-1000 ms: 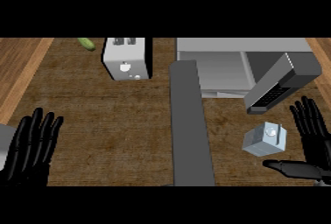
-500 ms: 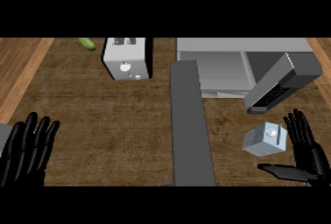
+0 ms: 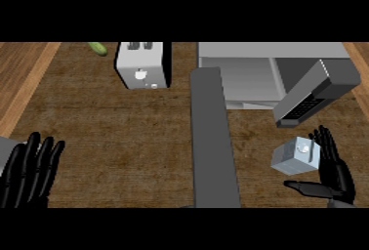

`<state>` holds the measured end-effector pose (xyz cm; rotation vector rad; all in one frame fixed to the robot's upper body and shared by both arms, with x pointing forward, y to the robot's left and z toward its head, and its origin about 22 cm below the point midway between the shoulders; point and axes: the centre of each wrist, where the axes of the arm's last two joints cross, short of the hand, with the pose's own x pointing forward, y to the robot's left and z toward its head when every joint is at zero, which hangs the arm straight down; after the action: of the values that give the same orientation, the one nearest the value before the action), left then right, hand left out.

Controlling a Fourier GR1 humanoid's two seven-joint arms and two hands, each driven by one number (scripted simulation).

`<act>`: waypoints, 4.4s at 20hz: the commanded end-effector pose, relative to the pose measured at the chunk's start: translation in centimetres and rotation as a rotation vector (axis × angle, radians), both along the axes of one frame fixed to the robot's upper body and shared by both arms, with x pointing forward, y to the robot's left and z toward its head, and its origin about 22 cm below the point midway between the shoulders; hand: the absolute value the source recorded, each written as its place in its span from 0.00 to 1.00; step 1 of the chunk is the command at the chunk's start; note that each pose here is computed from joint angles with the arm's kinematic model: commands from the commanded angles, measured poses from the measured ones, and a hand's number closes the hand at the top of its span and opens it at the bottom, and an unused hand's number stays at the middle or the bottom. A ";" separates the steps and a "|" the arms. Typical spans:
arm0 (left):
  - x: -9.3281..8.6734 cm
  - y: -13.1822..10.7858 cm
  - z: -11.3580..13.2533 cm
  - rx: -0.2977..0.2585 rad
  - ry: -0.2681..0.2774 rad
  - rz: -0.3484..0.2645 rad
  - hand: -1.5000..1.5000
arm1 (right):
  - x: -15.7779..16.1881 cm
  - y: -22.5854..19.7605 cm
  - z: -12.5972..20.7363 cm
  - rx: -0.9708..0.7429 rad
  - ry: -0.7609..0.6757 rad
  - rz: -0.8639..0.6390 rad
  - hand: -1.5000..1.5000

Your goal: Pick up the milk, place it into the microwave and close the microwave

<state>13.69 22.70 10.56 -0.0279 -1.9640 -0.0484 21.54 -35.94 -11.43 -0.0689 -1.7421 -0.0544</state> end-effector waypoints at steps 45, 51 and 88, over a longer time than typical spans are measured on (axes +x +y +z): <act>-2.2 4.6 -0.6 -0.026 0.051 0.031 0.00 | 5.5 15.4 4.4 -0.106 -0.224 0.125 1.00; -0.7 4.1 -2.2 0.005 0.035 0.039 0.00 | 10.6 17.7 6.1 -0.254 -0.154 0.027 1.00; 1.5 3.3 -1.8 0.062 0.026 -0.039 0.00 | 21.4 15.4 12.5 -0.766 -0.068 -0.186 0.00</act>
<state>15.02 26.20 8.55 -0.0352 -1.9172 -0.1179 42.75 -22.05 0.98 -0.8240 -1.7433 0.4633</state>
